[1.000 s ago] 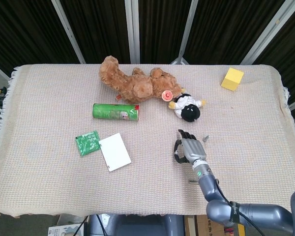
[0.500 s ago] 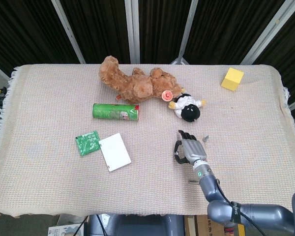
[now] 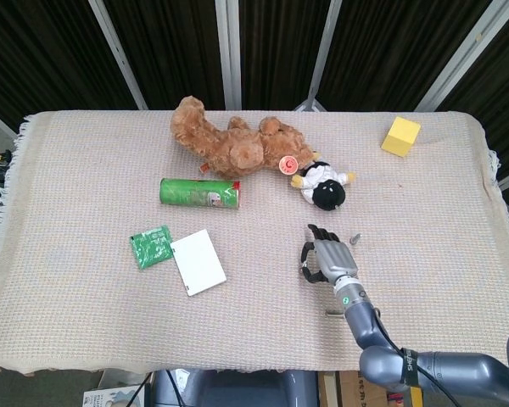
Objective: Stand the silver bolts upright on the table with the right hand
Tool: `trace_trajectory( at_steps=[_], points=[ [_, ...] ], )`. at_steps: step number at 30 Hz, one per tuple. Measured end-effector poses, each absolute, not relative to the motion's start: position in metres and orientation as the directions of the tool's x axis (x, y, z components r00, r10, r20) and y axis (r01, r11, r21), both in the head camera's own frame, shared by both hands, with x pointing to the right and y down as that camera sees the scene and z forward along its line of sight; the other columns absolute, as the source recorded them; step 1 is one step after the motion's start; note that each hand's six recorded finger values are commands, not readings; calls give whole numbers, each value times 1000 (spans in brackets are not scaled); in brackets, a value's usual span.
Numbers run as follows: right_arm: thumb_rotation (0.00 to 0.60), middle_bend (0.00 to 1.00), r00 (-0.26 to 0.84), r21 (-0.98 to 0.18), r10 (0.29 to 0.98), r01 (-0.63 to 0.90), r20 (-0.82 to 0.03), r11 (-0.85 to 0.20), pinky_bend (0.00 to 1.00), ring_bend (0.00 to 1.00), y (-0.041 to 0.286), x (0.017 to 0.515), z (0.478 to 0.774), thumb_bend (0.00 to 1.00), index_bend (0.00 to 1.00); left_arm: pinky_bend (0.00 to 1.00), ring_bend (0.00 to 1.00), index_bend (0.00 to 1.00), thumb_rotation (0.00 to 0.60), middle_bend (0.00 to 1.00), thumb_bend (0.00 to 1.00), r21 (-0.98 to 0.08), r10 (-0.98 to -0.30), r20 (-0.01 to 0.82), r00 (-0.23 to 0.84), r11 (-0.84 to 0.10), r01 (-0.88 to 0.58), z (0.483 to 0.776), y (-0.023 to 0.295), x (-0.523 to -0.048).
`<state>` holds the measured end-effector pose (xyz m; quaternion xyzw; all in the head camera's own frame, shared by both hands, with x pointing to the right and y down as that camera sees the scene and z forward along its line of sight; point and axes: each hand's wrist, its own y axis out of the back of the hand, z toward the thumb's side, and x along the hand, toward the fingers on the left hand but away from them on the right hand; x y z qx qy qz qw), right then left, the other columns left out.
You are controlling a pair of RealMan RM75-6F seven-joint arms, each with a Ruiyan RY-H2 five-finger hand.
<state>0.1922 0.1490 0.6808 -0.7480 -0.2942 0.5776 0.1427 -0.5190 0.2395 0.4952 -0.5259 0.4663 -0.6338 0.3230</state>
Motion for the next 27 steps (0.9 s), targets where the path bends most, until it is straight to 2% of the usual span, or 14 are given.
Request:
trace_trajectory(
  at_steps=[27],
  points=[
    [600,10,165,-546,592,255,-789,-798,86,11,153,199,676,433,461,184,47,92,600,72,117,-930,-899,367,-240,-359,-77,496,239,-519]
  ],
)
